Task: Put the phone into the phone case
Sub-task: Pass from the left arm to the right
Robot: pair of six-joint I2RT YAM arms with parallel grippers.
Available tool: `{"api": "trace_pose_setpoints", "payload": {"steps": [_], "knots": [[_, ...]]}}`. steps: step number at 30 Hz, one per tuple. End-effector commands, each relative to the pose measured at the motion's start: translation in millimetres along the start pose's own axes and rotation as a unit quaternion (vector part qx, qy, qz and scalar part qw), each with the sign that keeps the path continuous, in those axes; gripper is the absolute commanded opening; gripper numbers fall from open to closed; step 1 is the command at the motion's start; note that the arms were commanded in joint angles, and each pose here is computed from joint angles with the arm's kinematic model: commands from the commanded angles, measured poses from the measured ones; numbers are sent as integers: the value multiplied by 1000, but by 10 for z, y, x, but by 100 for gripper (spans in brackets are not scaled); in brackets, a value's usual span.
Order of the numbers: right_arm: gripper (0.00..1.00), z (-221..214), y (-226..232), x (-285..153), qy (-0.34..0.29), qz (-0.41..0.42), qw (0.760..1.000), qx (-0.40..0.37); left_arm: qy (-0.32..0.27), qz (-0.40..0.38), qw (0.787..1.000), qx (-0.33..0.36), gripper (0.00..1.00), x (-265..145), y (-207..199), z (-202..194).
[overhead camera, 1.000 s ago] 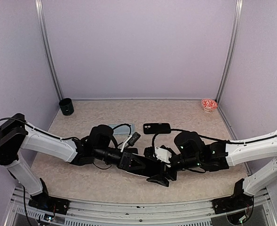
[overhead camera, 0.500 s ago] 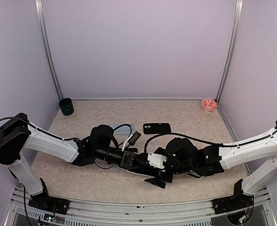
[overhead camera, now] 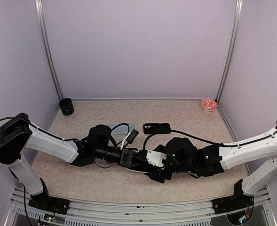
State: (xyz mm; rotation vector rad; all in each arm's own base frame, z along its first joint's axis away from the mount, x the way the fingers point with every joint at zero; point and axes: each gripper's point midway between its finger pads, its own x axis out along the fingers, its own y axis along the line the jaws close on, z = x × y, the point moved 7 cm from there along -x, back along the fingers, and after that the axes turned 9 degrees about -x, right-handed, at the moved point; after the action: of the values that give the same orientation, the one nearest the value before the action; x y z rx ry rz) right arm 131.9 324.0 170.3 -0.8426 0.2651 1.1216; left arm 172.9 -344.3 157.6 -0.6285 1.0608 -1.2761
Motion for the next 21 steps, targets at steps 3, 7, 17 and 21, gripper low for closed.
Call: {"api": "trace_pose_setpoints", "payload": {"steps": [3,7,17,21], "knots": [[83,122,46,-54,-20,-15,1000,-17,-18,-26,999,16,0,-25,-73,57],[75,131,97,-60,-23,-10,999,-28,-19,-29,999,12,0,-25,-47,48],[69,142,65,-158,-47,-28,999,-4,-42,-36,998,7,31,-142,0,49],[68,101,22,-229,-58,-48,997,9,-72,-28,997,15,51,-269,-13,102]]}}
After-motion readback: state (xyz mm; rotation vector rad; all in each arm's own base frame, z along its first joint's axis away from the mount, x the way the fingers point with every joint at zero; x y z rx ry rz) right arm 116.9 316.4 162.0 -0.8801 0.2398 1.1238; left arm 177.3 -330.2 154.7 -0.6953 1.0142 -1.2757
